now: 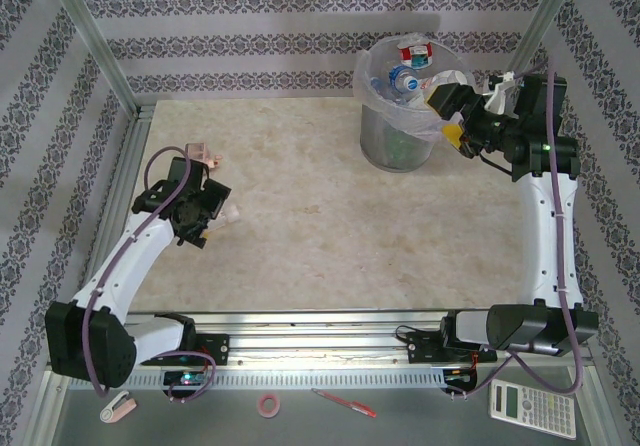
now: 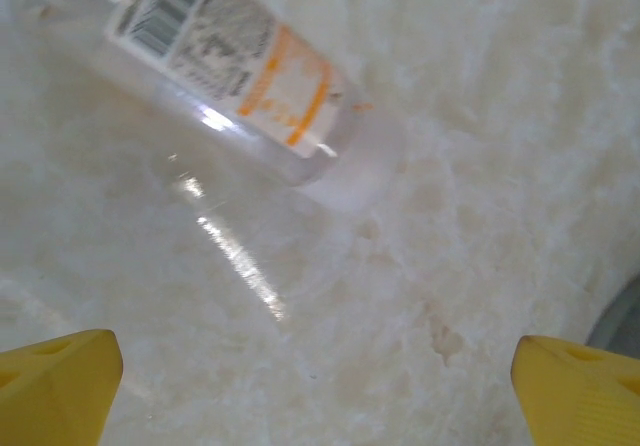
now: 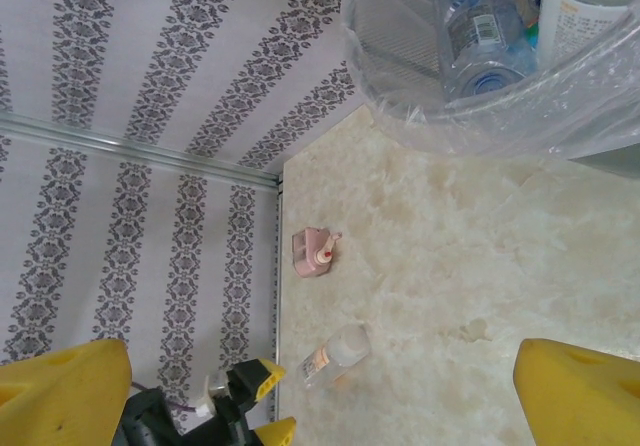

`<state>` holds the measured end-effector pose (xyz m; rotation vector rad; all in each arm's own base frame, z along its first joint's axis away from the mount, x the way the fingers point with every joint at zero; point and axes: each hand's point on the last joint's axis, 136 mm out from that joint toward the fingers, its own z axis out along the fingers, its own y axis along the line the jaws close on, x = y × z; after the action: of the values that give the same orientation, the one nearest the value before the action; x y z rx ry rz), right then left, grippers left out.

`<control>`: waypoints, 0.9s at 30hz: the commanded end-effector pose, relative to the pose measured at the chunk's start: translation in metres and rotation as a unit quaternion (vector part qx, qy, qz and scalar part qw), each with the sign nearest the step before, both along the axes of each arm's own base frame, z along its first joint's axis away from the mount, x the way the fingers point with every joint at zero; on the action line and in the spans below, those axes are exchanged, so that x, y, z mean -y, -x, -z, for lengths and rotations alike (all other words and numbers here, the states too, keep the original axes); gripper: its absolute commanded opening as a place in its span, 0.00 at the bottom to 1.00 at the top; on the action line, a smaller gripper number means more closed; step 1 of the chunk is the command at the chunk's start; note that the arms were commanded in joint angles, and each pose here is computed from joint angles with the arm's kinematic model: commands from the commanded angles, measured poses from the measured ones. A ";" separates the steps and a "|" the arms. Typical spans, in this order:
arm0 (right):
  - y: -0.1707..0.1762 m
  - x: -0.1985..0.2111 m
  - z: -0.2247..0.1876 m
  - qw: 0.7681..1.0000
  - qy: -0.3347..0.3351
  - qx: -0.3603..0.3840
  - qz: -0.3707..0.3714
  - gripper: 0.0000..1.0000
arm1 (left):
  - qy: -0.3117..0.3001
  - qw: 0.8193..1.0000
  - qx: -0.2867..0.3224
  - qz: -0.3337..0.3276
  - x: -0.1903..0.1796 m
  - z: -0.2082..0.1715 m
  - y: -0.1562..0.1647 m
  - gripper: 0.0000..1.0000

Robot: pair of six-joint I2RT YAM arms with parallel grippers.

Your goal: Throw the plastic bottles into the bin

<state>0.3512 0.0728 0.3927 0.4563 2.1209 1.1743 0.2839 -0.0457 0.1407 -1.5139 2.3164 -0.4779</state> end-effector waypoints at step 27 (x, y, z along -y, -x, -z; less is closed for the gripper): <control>0.044 -0.026 -0.028 0.997 -0.020 0.043 -0.060 0.98 | -0.047 0.981 -0.161 -0.101 -0.046 0.086 -0.048 1.00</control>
<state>0.3177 0.0964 0.4166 0.3383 2.0848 1.2733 0.3253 -0.0052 0.0529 -1.8963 2.3264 -0.0815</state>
